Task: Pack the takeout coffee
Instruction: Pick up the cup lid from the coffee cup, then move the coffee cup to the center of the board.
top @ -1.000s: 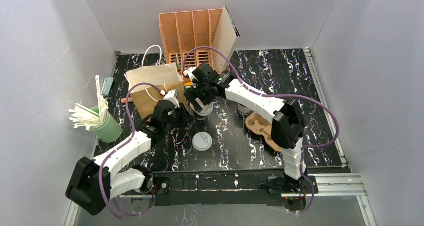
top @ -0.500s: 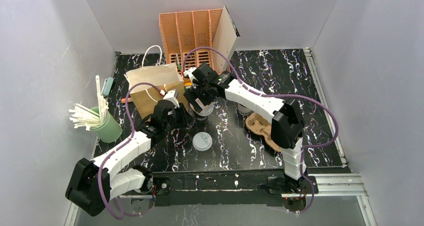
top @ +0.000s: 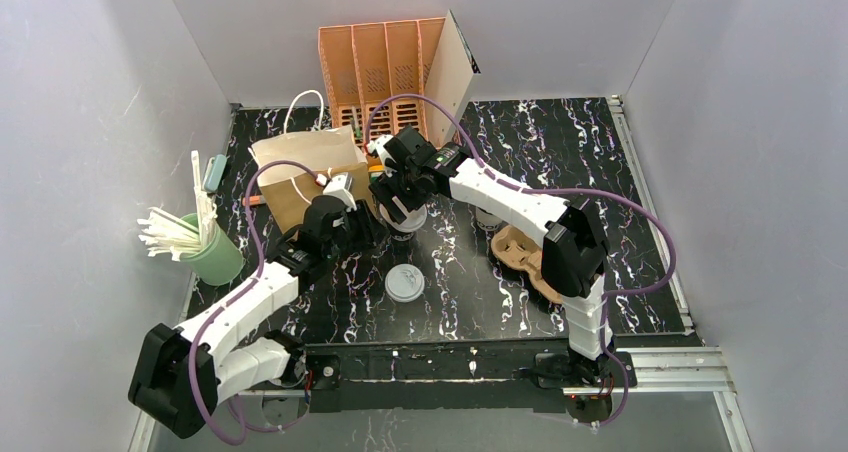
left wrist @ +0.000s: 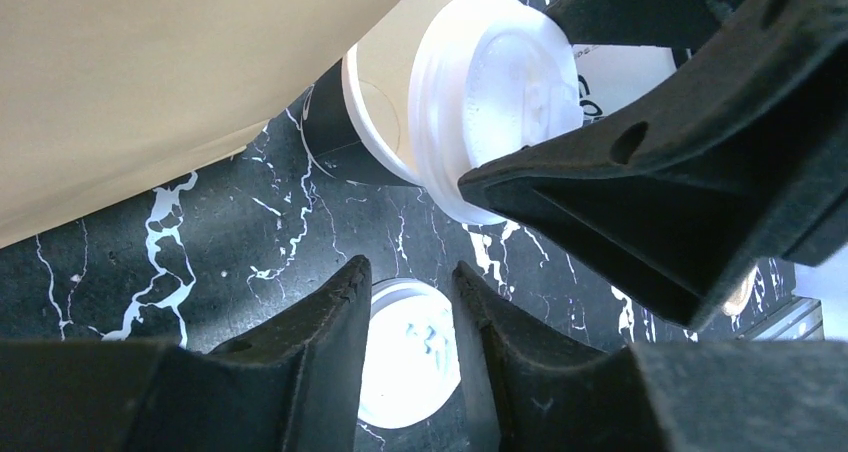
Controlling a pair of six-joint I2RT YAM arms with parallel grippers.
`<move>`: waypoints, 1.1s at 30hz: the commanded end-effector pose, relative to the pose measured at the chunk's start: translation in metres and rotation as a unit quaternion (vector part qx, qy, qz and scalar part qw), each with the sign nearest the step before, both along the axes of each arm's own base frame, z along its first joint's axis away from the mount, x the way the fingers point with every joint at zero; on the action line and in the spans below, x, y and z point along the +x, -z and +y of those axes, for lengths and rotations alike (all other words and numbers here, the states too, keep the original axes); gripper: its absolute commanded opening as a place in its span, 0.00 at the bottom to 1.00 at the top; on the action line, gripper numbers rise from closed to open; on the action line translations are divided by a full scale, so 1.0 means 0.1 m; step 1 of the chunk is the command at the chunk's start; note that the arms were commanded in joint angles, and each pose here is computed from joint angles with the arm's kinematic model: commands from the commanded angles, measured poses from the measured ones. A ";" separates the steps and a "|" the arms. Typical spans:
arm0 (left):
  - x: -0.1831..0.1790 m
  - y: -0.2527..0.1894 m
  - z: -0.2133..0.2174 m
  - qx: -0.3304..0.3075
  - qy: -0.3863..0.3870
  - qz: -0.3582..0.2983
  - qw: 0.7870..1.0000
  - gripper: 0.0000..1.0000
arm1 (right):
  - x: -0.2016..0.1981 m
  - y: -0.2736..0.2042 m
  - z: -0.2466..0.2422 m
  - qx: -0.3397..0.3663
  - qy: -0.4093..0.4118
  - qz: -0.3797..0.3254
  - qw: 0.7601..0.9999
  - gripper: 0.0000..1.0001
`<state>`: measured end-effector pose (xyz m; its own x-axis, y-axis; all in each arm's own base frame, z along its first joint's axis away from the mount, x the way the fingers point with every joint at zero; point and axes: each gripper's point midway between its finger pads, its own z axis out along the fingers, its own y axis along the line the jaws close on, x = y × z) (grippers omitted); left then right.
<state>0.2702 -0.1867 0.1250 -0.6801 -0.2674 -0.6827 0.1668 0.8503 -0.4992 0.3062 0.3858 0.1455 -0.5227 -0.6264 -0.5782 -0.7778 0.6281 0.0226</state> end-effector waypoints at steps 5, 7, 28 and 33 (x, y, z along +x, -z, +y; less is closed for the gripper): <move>0.07 -0.27 0.04 -0.019 -0.026 -0.026 0.999 0.48 | 0.01 -0.47 -0.05 0.056 0.011 -0.033 0.998 0.78; 0.12 -0.27 0.08 -0.023 -0.050 -0.028 0.998 0.53 | 0.02 -0.61 -0.15 0.066 0.024 -0.046 0.996 0.78; 0.40 -0.14 0.14 0.014 -0.287 0.015 0.958 0.42 | -0.05 -1.20 -1.14 0.140 0.143 -0.147 0.969 0.74; 0.40 -0.05 0.21 0.047 -0.309 0.019 0.950 0.36 | -0.07 -1.21 -1.16 0.144 0.141 -0.150 0.968 0.73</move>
<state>0.3065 -0.1916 0.1312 -0.5202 -0.5599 -0.6449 -0.2822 0.8254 -0.4889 0.2957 0.2703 0.2523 -0.4673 -0.3205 -0.8239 -0.5869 0.8094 0.0180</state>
